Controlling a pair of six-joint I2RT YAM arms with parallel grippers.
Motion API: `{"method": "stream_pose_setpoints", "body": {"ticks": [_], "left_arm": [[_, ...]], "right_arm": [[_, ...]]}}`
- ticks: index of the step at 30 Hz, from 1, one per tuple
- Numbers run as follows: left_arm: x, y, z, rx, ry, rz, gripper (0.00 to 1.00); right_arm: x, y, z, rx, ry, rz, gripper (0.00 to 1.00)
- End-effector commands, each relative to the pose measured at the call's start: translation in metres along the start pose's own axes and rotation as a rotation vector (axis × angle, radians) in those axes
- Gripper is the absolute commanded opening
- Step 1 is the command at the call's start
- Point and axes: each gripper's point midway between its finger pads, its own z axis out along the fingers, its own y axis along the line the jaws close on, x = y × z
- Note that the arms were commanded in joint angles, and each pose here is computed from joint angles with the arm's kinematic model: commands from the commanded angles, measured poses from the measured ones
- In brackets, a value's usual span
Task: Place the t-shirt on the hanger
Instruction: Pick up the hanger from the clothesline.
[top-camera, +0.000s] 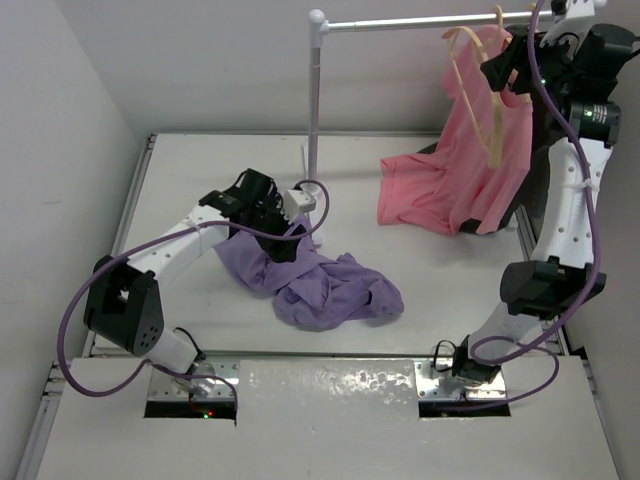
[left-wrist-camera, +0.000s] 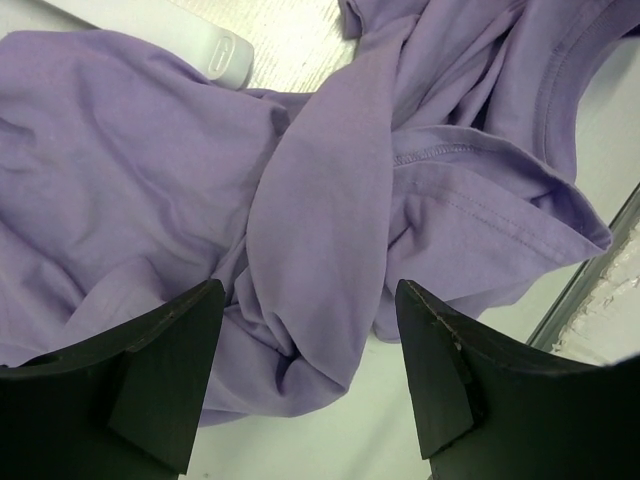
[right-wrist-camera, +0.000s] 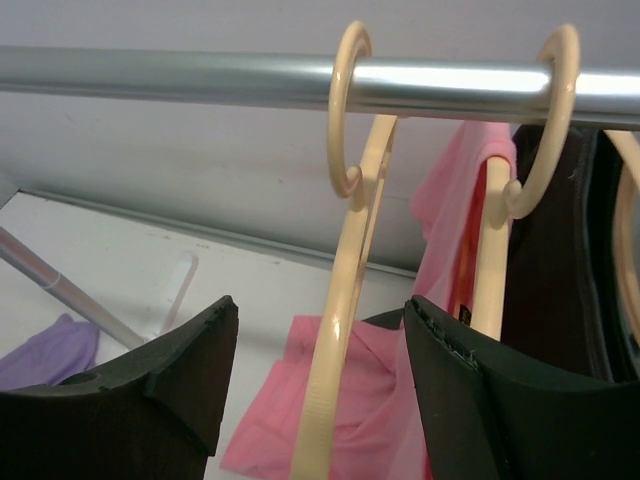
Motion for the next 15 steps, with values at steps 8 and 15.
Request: {"method": "stream_pose_setpoints", "body": {"ticks": [8,15], "left_arm": [[-0.001,-0.003,0.000,0.007,-0.029,0.002,0.67],[0.002,-0.011,0.001,0.043,-0.030,-0.008,0.67]], "right_arm": [[0.049,0.012,0.054,-0.068,0.105,0.026,0.63],[0.056,0.001,0.063,0.036,0.133,-0.017,0.40]]}}
